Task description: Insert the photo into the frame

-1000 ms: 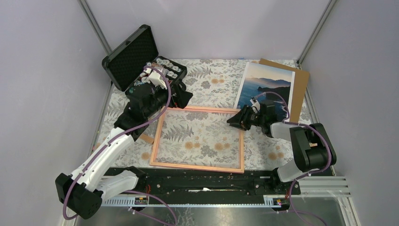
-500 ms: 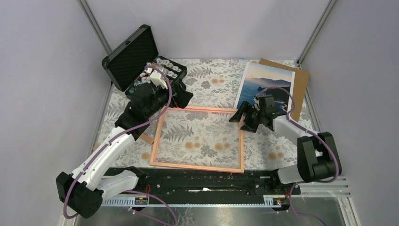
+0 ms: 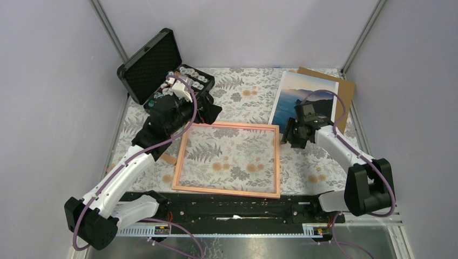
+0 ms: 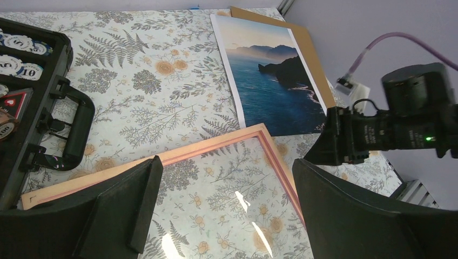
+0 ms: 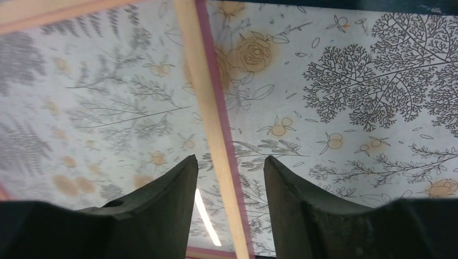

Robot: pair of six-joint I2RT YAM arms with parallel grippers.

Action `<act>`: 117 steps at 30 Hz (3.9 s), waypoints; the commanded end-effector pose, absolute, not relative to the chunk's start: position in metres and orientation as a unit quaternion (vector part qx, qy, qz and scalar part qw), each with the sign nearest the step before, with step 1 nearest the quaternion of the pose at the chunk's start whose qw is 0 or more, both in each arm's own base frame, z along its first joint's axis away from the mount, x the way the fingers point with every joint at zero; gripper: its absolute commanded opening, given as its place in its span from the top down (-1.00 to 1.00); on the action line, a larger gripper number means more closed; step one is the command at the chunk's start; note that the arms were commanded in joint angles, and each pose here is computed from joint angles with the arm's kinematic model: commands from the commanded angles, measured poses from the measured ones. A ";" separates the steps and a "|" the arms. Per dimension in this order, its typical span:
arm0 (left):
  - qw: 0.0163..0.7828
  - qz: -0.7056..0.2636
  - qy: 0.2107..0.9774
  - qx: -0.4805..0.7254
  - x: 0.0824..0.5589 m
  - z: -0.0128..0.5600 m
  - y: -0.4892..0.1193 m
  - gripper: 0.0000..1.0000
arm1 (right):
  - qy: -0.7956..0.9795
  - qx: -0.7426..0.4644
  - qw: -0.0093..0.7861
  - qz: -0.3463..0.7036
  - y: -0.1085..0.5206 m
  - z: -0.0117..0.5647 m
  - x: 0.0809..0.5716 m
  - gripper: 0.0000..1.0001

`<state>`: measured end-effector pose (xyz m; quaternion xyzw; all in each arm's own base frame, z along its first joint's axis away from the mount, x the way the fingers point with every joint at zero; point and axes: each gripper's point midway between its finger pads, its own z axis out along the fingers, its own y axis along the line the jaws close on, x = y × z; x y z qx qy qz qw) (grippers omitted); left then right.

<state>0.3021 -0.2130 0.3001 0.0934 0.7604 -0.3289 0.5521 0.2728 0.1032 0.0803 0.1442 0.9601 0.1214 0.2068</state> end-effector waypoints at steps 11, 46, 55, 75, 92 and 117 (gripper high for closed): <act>0.586 -0.347 0.726 0.097 0.299 0.330 -0.212 -0.97 | 0.977 0.088 0.176 0.077 0.122 0.026 0.286 0.02; 0.589 -0.368 0.710 0.116 0.281 0.341 -0.226 -0.97 | 0.800 0.465 0.330 0.185 -0.077 0.093 0.337 -0.88; 0.583 -0.363 0.714 0.132 0.274 0.337 -0.236 -0.97 | 0.738 0.548 0.321 0.228 -0.098 0.050 0.316 -0.82; 0.570 -0.362 0.725 0.137 0.277 0.326 -0.243 -0.97 | 0.696 0.519 0.352 0.350 -0.079 0.042 0.328 -0.29; 0.570 -0.364 0.724 0.135 0.277 0.326 -0.242 -0.98 | 0.626 0.472 0.485 0.387 -0.099 0.088 0.359 -0.05; 0.565 -0.366 0.727 0.136 0.278 0.323 -0.244 -0.97 | 0.676 0.455 0.540 0.211 -0.172 0.121 0.384 1.00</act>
